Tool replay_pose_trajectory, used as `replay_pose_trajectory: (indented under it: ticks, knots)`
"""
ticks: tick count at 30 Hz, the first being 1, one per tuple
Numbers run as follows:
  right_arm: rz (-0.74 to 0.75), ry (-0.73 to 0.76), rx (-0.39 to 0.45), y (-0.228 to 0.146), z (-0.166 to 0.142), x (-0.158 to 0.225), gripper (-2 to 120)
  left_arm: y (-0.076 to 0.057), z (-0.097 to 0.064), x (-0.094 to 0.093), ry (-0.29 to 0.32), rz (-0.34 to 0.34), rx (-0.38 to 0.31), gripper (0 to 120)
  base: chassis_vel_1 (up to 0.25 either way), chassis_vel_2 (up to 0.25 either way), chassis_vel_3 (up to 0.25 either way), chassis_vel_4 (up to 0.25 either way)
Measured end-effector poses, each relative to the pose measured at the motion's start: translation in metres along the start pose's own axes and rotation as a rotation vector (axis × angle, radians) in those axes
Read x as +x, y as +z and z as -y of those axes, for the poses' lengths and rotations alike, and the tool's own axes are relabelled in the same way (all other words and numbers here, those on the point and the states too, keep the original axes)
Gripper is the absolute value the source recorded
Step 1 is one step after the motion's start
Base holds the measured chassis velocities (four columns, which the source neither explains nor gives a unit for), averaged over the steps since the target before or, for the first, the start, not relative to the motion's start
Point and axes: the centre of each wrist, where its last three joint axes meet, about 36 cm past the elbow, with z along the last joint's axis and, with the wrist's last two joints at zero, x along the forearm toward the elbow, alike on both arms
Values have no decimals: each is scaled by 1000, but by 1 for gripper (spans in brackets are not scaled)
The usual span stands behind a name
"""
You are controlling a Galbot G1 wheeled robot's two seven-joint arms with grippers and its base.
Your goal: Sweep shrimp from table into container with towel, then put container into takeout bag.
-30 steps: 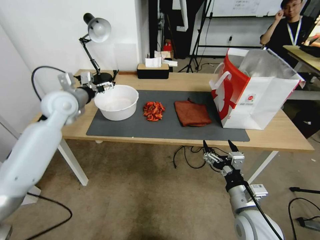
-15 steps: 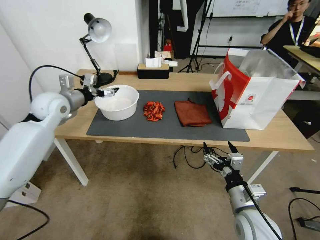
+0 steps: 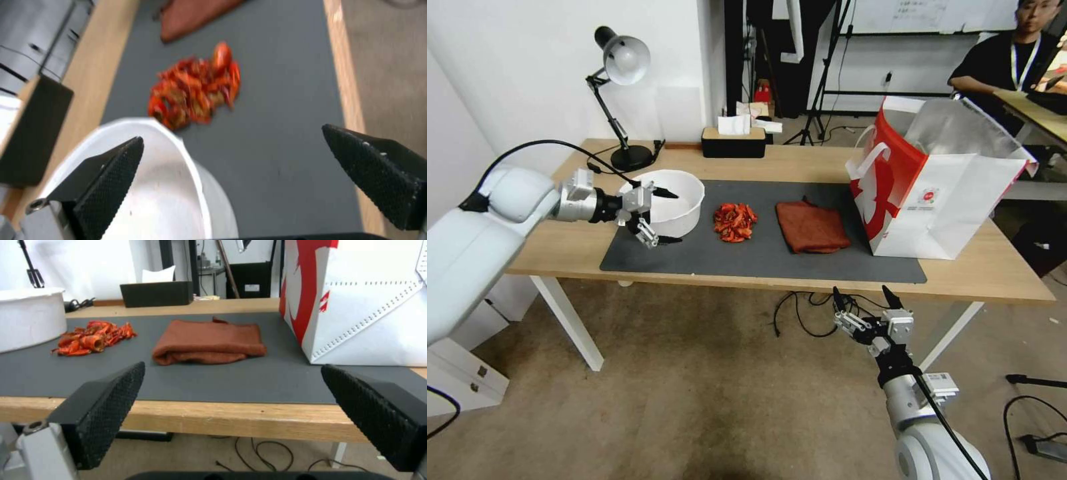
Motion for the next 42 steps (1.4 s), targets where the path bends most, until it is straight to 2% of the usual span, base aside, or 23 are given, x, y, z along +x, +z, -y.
replay_pose_trajectory:
  ticks: [6,8,9,13,18,20,21,24,25,26,29,30,33,36,38,42]
  knots:
    - [-2,0,-5,2,-2,1,100,9,-14,-11,6,-57,13,100,0,0,0,0]
    - [-3,1,-5,2,-2,1,100,14,-17,-14,6,-81,20,100,0,0,0,0]
    - [-6,3,-4,3,-1,1,100,20,-20,-17,12,-114,22,100,0,0,0,0]
    - [-8,6,-1,5,0,0,100,23,-26,-17,19,-169,-4,100,0,0,0,0]
    - [-14,10,-2,8,1,-1,100,24,-34,-20,22,-189,-7,100,0,0,0,0]
    - [-17,16,-6,11,0,-1,100,25,-38,-22,26,-212,-21,93,0,0,0,0]
    - [-16,22,-7,12,0,-1,100,24,-41,-24,30,-245,-47,87,0,0,0,0]
    - [-14,26,-6,13,1,-1,100,23,-43,-27,32,-277,-75,81,0,0,0,0]
    - [-14,29,-7,13,1,-1,100,22,-46,-29,35,-292,-87,74,0,0,0,0]
    - [-14,29,-7,13,1,-1,100,22,-46,-29,35,-292,-87,74,0,0,0,0]
    - [-15,31,-8,14,2,0,100,19,-49,-32,47,-317,-114,61,0,0,0,0]
    - [-15,31,-8,14,2,0,100,19,-49,-32,47,-317,-114,61,0,0,0,0]
    - [-14,34,-13,15,1,-1,100,15,-49,-33,60,-333,-135,43,0,0,0,0]
    - [-15,33,-15,16,1,-1,100,14,-49,-32,64,-340,-143,37,0,0,0,0]
    - [-15,33,-16,16,0,-2,100,13,-48,-31,67,-345,-154,26,0,0,0,0]
    - [-15,32,-16,16,0,-2,100,11,-47,-29,68,-347,-159,18,0,0,0,0]
